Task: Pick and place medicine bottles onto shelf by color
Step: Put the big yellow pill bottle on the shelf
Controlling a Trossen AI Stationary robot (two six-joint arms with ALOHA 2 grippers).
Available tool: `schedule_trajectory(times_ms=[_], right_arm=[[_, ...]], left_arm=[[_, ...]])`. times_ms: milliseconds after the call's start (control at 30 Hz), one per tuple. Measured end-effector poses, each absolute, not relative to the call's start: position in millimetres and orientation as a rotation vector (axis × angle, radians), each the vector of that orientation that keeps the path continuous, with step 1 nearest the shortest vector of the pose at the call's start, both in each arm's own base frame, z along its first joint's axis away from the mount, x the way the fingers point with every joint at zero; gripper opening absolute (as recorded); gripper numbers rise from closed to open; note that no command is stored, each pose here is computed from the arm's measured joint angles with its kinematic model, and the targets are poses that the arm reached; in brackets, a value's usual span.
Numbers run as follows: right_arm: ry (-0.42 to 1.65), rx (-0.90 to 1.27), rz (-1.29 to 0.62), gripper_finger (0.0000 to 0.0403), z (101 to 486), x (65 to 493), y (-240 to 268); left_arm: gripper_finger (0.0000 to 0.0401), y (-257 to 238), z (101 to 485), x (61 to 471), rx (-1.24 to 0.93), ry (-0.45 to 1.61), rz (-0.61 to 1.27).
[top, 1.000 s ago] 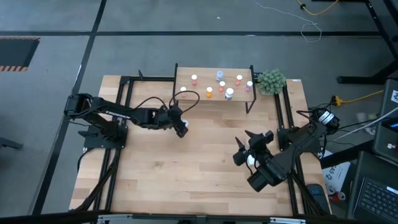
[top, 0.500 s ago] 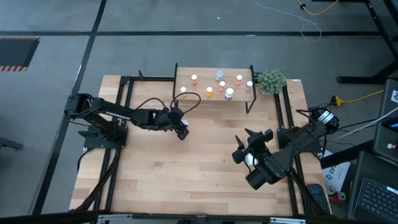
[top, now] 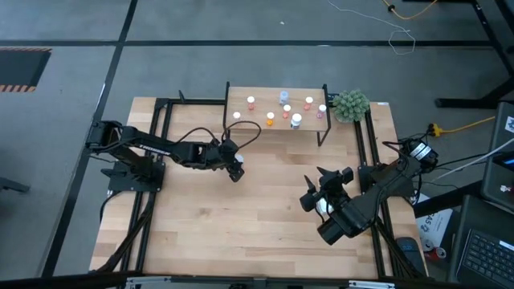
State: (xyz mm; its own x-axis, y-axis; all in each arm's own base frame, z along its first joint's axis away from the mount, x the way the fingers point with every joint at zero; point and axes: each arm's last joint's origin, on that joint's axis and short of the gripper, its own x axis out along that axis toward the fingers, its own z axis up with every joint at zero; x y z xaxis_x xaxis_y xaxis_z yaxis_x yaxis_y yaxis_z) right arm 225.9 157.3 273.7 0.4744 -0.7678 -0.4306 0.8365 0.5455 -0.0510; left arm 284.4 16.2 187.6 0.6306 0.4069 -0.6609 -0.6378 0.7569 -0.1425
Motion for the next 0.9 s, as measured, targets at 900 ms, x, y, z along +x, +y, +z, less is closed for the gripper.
schedule_trajectory(times_ms=[900], right_arm=[[0.477, 0.166, -0.988, 0.0242, 273.0, 225.4, 157.4]], left_arm=[[0.0248, 17.1, 187.6, 284.3, -0.370, 0.675, 0.566]])
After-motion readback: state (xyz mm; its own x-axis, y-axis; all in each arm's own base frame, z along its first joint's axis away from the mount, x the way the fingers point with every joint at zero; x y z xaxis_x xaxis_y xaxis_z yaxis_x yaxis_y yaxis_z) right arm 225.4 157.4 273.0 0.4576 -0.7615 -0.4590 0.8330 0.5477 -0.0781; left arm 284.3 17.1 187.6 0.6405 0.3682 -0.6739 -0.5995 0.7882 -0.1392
